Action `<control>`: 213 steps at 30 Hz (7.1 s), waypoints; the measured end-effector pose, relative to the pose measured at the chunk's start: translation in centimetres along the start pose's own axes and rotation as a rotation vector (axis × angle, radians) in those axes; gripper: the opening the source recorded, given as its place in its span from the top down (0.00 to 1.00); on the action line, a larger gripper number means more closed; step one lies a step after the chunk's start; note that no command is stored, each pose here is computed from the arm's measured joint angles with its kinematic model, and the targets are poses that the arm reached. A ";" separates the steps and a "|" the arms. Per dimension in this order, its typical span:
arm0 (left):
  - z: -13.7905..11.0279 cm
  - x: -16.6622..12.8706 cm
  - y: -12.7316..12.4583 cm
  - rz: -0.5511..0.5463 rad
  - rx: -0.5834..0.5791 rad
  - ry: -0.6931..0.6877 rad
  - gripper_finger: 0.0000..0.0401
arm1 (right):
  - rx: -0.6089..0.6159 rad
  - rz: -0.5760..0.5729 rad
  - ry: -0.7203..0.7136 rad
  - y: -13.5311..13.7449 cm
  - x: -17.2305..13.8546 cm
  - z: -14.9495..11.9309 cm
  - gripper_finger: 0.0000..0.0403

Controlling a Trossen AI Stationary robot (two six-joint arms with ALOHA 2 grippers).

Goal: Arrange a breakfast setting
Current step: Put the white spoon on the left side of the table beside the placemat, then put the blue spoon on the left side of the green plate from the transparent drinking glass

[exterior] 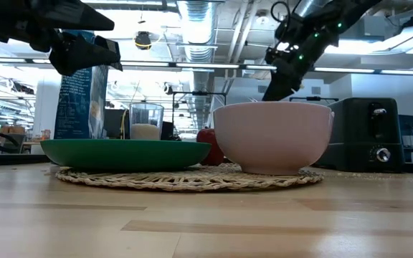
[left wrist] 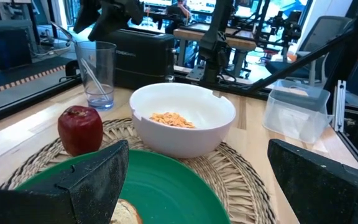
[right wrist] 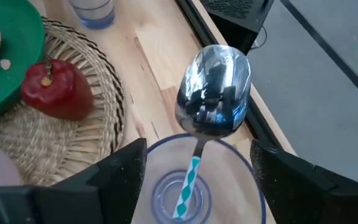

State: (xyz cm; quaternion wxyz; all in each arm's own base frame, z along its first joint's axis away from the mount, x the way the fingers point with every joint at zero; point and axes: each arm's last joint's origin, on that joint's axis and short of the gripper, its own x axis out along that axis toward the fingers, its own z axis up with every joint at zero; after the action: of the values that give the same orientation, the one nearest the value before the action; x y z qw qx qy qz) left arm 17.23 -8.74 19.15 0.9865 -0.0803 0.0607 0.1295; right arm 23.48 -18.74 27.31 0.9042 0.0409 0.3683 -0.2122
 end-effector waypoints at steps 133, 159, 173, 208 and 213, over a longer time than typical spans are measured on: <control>1.4 11.9 -11.3 -0.551 -0.022 0.048 0.08 | -0.482 0.993 -0.744 32.7 -6.2 2.0 0.43; 0.7 11.9 -11.1 -0.550 0.004 0.116 0.94 | -0.496 0.999 -0.774 32.8 -6.8 2.0 0.37; 0.7 8.6 -11.5 -0.321 -0.119 0.305 0.93 | -0.510 0.964 -0.559 31.1 -11.5 0.4 0.36; -6.2 -6.6 -7.2 0.515 -0.675 0.590 0.93 | -0.502 0.850 -0.309 31.9 -11.8 -5.9 0.35; -5.7 -7.4 -4.9 0.472 -0.744 0.604 0.93 | -0.502 0.854 -0.300 32.0 -11.9 -6.1 0.35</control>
State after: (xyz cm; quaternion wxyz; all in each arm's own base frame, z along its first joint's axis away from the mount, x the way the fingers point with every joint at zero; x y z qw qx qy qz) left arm 10.90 -16.21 15.35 0.7740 -0.4426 0.3082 0.3318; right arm 25.20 15.86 28.38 0.9350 -0.0613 0.2247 0.2673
